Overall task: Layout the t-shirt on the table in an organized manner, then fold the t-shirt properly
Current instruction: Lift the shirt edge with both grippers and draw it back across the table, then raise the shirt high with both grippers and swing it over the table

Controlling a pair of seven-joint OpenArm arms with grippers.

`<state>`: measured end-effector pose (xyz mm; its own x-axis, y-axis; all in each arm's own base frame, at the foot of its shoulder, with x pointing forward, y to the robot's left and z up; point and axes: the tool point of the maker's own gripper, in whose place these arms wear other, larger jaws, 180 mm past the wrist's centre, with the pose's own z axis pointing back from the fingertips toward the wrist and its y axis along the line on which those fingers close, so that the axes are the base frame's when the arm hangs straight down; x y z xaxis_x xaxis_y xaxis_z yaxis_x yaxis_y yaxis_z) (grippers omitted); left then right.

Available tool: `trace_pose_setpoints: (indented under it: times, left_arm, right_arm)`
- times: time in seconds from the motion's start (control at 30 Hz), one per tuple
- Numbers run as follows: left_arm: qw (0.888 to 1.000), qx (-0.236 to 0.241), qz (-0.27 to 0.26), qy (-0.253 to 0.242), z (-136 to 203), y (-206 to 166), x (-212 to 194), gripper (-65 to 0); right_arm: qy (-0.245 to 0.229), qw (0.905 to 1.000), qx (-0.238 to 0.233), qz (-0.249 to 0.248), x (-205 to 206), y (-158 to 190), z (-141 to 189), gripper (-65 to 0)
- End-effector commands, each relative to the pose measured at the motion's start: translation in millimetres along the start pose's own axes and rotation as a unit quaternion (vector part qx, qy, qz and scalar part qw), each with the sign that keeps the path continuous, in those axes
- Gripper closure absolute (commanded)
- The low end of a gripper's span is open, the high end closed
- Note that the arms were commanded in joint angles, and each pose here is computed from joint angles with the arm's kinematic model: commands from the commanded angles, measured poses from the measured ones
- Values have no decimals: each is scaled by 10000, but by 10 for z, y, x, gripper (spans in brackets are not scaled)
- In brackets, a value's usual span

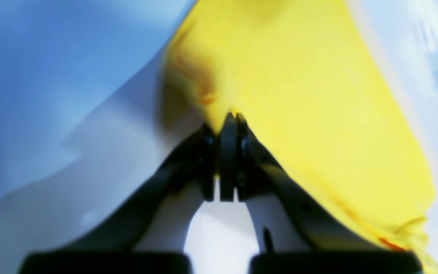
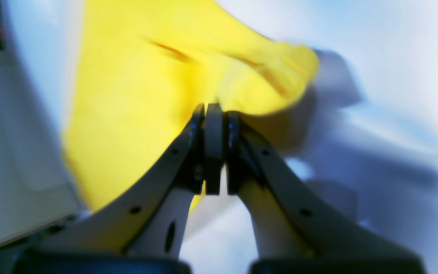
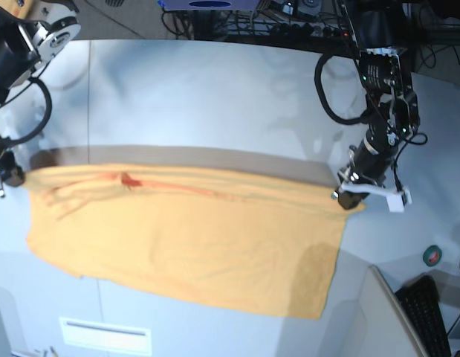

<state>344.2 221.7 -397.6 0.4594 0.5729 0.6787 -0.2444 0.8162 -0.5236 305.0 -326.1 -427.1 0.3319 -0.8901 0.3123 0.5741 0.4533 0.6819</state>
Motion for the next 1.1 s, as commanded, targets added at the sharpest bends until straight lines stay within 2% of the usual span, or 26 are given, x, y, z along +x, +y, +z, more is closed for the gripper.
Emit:
trace_pose_setpoints:
  times: [0.0, 0.23, 0.37, 0.6, 0.7, 0.87, 1.07]
  left_arm:
    - [9992, -231, -122, -295, 10, -175, 270, 0]
    - [9931, -769, -542, -701, 164, -723, 802, 0]
    - [9926, -769, -646, -678, 255, -724, 761, 0]
    - [9977, -377, -561, -58, 403, -331, 171, 0]
    - [9982, -196, -522, 225, 500, -158, -85, 0]
    - [9967, 75, -466, 657, 684, 91, -462, 0]
    - [9931, 328, -445, 1036, 892, 311, -774, 0]
  right_arm:
    - [-262, 9995, 134, 88, 240, 153, 70, 0]
    - [-403, 9967, 638, 310, 547, 786, 164, 0]
    - [-377, 9958, 671, 503, 576, 875, 277, 0]
    - [-26, 9989, 118, 447, 258, 314, 322, 0]
    - [-25, 9989, -171, 440, 166, 28, 386, 0]
    - [-34, 9969, -664, 430, 6, -459, 547, 0]
    - [236, 9922, -1151, 419, -250, -919, 759, 0]
